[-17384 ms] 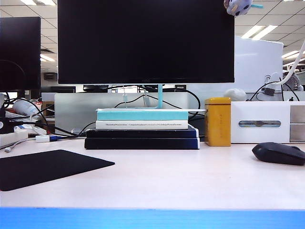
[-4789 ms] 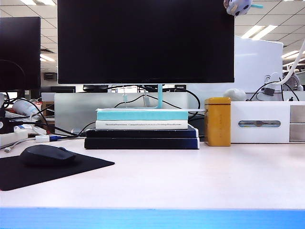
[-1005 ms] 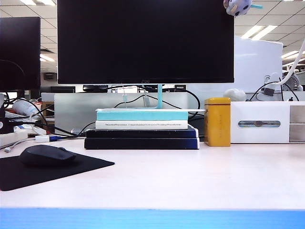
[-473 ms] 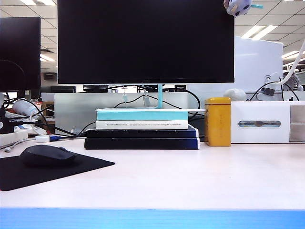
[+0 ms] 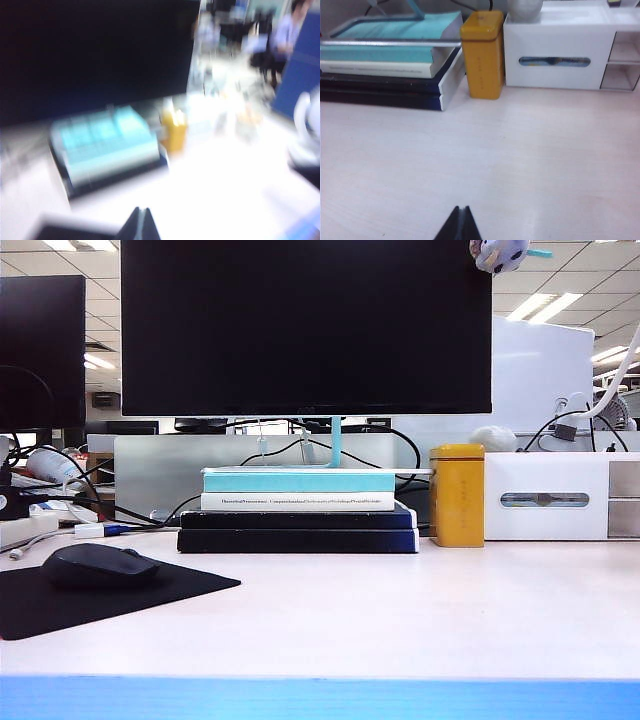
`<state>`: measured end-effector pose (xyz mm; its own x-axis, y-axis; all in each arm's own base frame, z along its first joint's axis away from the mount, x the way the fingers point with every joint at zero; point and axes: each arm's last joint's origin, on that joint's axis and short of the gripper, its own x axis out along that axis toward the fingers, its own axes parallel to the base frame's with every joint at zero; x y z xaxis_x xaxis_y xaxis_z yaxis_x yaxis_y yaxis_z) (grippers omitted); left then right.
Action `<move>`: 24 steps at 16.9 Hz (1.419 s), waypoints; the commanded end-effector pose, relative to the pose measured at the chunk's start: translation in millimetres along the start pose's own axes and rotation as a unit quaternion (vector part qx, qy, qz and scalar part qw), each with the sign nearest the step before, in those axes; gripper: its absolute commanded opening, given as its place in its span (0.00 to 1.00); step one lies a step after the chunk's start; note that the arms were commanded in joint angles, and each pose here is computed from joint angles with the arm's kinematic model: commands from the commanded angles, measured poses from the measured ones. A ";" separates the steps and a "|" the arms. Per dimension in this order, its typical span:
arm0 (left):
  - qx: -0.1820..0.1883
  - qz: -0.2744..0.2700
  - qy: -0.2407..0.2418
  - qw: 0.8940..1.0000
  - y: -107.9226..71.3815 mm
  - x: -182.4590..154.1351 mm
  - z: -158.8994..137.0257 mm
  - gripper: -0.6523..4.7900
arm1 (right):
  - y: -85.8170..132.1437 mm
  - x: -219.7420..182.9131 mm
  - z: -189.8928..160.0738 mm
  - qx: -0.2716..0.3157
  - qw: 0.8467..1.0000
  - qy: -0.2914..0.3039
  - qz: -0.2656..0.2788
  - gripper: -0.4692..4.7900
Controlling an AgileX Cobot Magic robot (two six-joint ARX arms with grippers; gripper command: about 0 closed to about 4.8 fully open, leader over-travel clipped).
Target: Place the black mouse on the black mouse pad.
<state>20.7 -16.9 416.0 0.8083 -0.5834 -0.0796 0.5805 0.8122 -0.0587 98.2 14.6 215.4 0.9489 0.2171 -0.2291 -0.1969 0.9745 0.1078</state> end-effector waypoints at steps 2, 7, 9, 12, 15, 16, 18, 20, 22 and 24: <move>0.043 0.039 -0.029 0.998 -12.5 -20.7 -3.7 0.11 | 0.5 -0.2 2.0 0.001 1.000 -0.010 0.004 0.09; 0.078 0.273 -0.148 0.947 -41.4 -84.1 -29.1 0.11 | -0.3 2.2 -3.3 0.008 1.000 -0.004 0.003 0.09; 0.056 0.309 -0.143 0.938 -28.8 -70.4 -41.9 0.11 | -1.3 5.6 -10.6 0.010 1.000 0.000 0.002 0.09; 0.023 0.259 -0.121 0.958 -1.3 -26.8 -67.4 0.11 | -2.9 8.9 -19.7 0.010 1.000 0.010 -0.006 0.09; -0.013 0.243 -0.083 0.966 29.7 18.4 -113.4 0.11 | -5.2 13.7 -34.3 0.011 1.000 0.022 -0.016 0.09; -0.019 0.243 -0.074 0.967 38.0 30.0 -129.1 0.11 | -6.1 15.9 -41.7 0.012 0.999 0.031 -0.018 0.09; -0.025 0.242 -0.056 0.968 48.4 44.8 -153.8 0.11 | -7.4 18.9 -52.8 0.013 0.999 0.040 -0.019 0.09; -0.047 0.224 -0.033 0.973 56.8 58.6 -183.1 0.11 | -8.5 21.0 -62.3 0.012 0.999 0.033 -0.020 0.09; -0.057 0.225 -0.019 0.972 62.8 67.0 -205.7 0.11 | -8.9 20.9 -65.1 0.012 0.999 0.032 -0.021 0.09; -0.061 0.226 -0.005 0.972 67.1 72.9 -225.9 0.11 | -9.0 20.9 -65.5 0.010 0.999 0.033 -0.023 0.09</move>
<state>94.4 -5.0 184.3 0.9769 -0.1610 -0.1406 0.1410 0.9797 -0.1424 103.1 14.1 143.7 0.9310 0.1806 -0.3173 -0.1503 0.9816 0.1176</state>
